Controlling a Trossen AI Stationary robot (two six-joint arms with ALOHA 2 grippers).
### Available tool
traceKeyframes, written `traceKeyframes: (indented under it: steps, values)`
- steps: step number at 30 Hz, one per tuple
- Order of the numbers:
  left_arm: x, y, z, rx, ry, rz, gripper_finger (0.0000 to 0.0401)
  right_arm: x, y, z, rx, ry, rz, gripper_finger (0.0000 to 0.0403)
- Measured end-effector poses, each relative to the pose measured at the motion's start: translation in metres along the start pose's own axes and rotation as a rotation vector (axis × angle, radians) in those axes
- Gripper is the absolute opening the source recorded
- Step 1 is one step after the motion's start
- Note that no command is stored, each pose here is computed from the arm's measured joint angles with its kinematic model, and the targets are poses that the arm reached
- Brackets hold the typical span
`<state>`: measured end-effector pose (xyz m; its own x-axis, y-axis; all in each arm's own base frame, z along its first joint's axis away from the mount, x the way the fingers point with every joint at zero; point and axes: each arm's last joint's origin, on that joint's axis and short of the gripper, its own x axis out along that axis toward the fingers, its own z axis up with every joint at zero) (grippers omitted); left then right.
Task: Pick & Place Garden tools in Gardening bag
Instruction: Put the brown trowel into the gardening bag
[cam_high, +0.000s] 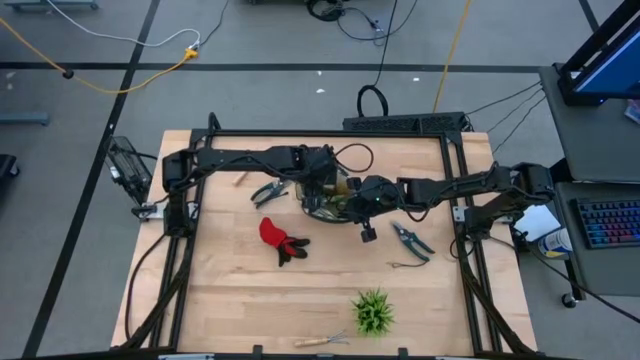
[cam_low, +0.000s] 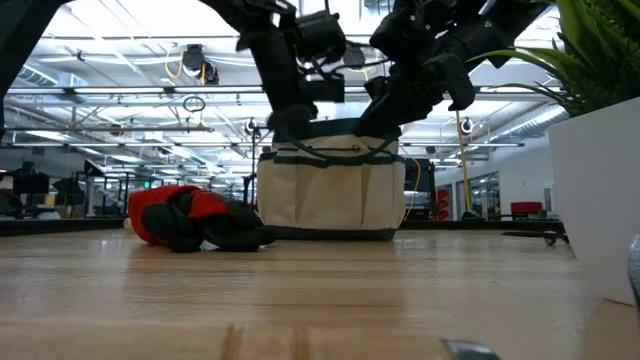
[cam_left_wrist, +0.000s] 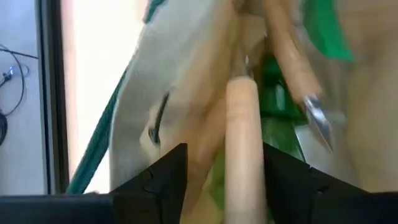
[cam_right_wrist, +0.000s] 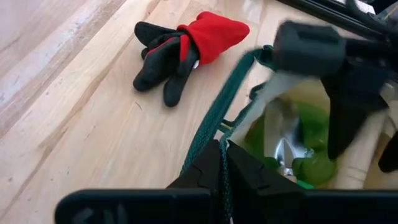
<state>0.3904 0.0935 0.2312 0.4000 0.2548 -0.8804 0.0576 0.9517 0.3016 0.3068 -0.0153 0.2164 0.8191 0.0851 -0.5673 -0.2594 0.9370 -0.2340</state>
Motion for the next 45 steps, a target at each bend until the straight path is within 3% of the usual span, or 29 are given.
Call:
traceKeyframes:
  steps: [6, 11, 23, 33, 45]
  values:
    - [-0.043, -0.007, 0.007, 0.041, -0.109, 0.026, 0.0183, 0.0, 0.0, 0.0, -0.003, 0.0, 0.0, 0.0004]
    - [-0.067, -0.009, 0.009, 0.005, -0.174, 0.037, 0.0146, 0.0, 0.0, 0.0, -0.003, 0.0, -0.001, 0.0004]
    - [-0.043, -0.019, 0.004, 0.013, -0.059, -0.062, 0.0007, 0.0, 0.0, 0.0, 0.004, 0.003, -0.003, 0.0004]
    - [-0.04, -0.012, -0.001, -0.007, -0.014, -0.02, 0.0025, 0.0, 0.0, 0.0, 0.004, 0.002, -0.002, 0.0004]
    - [-0.005, -0.02, -0.013, 0.002, 0.096, -0.032, 0.0026, 0.0, 0.0, -0.001, 0.005, 0.008, 0.0, 0.0004]
